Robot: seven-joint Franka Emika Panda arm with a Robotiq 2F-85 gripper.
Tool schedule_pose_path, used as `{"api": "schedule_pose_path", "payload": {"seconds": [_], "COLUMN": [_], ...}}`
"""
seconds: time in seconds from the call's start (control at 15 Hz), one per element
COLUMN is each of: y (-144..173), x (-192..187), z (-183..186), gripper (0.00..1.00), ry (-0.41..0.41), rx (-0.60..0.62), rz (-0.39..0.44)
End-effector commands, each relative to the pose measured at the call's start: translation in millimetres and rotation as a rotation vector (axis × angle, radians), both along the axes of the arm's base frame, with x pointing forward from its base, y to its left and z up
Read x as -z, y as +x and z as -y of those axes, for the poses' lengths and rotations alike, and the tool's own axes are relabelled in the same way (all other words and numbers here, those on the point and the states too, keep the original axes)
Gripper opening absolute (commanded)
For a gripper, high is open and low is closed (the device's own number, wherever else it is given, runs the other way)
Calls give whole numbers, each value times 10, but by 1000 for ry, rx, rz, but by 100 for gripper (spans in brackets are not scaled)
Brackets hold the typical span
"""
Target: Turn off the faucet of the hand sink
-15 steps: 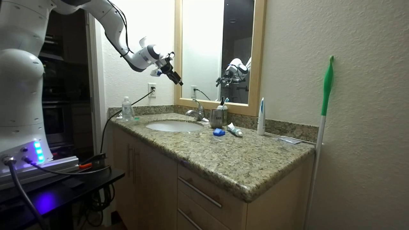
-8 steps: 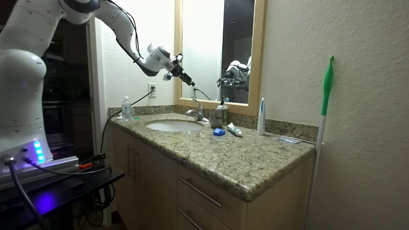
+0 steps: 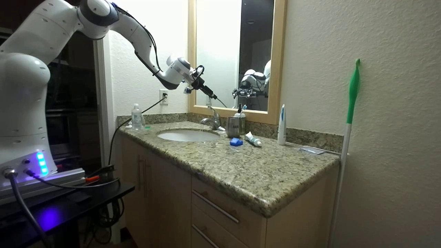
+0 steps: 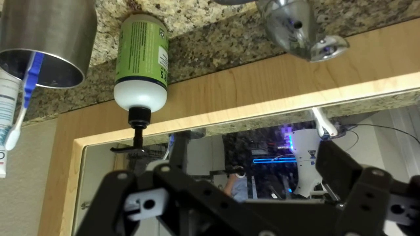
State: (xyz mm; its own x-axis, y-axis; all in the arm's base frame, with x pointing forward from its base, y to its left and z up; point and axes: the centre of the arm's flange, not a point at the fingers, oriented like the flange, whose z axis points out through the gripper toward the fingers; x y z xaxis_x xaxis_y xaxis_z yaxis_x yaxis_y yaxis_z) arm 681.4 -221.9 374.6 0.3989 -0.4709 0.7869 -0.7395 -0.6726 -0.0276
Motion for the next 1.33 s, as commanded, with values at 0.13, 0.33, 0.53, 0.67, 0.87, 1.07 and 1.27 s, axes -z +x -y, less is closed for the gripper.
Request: {"api": "schedule_pose_path", "payload": {"seconds": [0.13, 0.33, 0.53, 0.67, 0.87, 1.07, 1.27], "y": [11, 12, 83, 36, 44, 82, 125], "x": [115, 99, 338, 306, 376, 456, 566], "z": [-10, -7, -60, -83, -102, -93, -31], "gripper": [100, 100, 100, 100, 100, 100, 100], "ry": [9, 8, 35, 33, 37, 45, 81], "rx": [23, 23, 50, 44, 46, 49, 48], "rz": [-25, -22, -103, -73, -83, -133, -223]}}
